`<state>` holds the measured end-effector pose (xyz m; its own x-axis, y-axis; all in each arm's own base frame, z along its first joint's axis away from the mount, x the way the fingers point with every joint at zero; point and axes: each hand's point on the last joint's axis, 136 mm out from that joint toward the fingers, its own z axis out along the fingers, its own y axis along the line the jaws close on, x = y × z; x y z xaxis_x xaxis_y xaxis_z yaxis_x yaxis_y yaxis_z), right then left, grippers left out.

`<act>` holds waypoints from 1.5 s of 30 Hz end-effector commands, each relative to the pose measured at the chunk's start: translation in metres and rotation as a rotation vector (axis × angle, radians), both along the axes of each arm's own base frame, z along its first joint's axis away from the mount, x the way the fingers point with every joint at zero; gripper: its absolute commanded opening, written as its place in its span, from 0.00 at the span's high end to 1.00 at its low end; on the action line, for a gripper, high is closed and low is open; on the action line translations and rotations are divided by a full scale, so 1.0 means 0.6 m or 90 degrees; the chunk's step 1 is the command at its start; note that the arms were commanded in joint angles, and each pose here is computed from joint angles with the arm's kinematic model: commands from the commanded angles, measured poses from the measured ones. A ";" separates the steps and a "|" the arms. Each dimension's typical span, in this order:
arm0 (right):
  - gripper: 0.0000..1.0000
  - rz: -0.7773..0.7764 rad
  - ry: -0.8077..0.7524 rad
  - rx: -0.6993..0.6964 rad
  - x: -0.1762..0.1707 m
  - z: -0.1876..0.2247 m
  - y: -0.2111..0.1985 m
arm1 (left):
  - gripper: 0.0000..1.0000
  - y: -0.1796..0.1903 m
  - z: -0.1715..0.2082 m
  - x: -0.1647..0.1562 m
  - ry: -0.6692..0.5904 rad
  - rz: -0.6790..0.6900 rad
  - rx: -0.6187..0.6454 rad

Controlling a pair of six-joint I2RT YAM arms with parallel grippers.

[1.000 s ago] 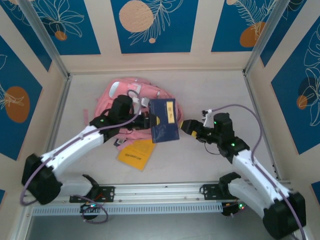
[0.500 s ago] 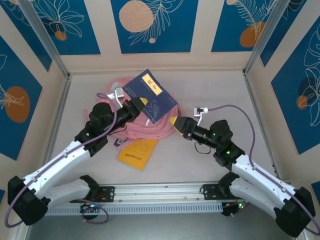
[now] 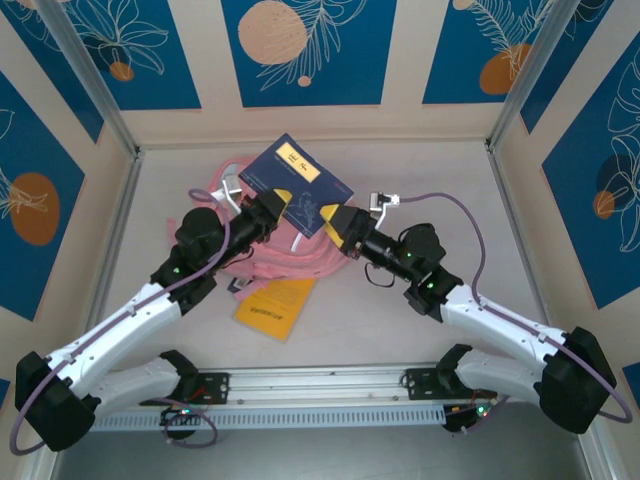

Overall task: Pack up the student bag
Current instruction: Pass the book, then open the student bag at the center of the table.

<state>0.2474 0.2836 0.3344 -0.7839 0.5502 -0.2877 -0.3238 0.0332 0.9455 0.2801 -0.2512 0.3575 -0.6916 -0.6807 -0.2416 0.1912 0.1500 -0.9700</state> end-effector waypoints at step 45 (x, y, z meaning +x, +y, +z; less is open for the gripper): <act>1.00 -0.325 0.089 -0.365 0.008 -0.118 -0.221 | 0.23 0.012 -0.141 0.013 -0.024 -0.038 0.597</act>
